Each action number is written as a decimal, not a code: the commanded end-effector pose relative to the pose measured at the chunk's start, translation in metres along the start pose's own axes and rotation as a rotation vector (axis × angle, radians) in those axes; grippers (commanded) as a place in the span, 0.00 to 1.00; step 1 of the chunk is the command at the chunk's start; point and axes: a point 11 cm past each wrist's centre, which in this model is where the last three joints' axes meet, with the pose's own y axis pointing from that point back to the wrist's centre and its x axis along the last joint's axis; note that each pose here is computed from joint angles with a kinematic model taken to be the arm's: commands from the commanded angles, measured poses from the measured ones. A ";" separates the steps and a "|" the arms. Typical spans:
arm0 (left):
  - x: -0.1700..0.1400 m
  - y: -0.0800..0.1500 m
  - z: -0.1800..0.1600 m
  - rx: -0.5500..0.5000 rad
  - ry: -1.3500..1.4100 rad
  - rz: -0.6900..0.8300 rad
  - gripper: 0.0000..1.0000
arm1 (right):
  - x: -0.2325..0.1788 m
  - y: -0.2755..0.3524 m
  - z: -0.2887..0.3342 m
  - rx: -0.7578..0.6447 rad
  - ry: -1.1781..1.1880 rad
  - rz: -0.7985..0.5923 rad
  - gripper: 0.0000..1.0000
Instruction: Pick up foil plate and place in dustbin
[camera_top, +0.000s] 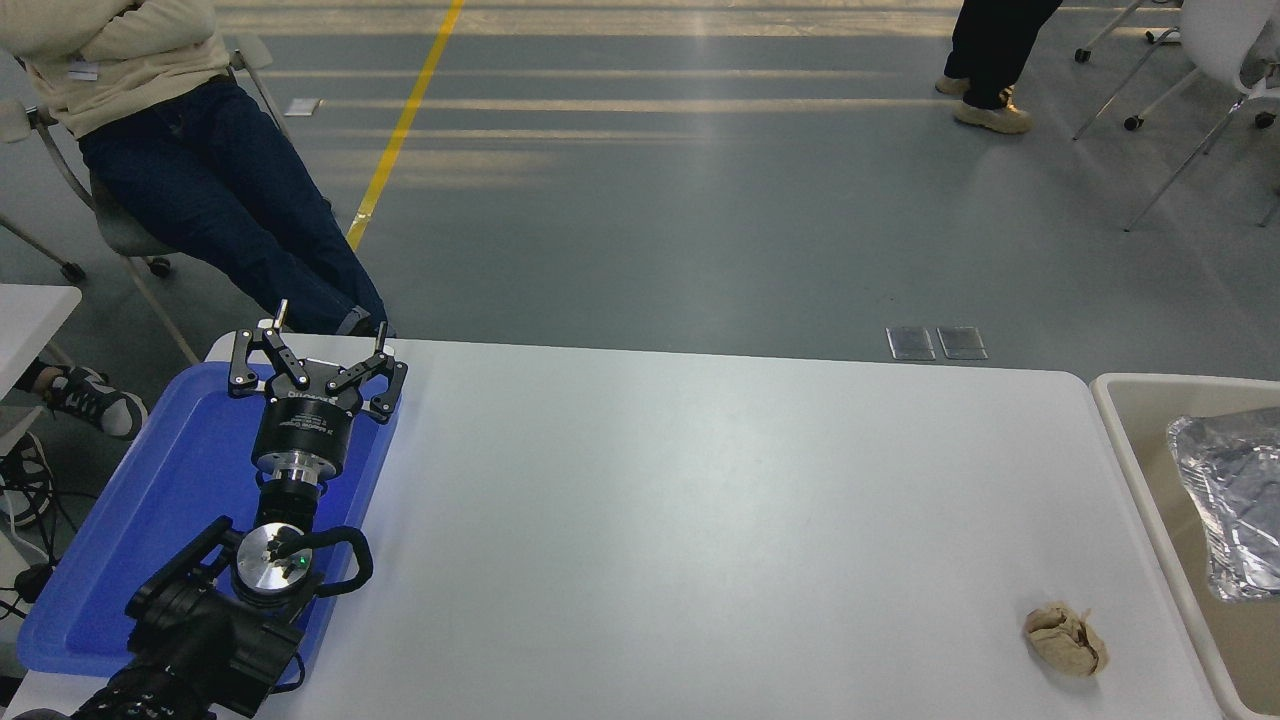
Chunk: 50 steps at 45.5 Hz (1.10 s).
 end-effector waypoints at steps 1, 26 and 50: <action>0.000 0.000 0.000 0.001 -0.001 0.000 1.00 | -0.001 0.000 -0.001 0.002 -0.005 0.001 0.07; 0.000 0.000 0.000 0.002 -0.001 0.000 1.00 | 0.026 0.001 -0.010 0.037 -0.070 0.043 1.00; 0.000 0.000 0.000 0.001 -0.001 0.000 1.00 | 0.131 0.039 -0.051 0.271 -0.225 0.068 1.00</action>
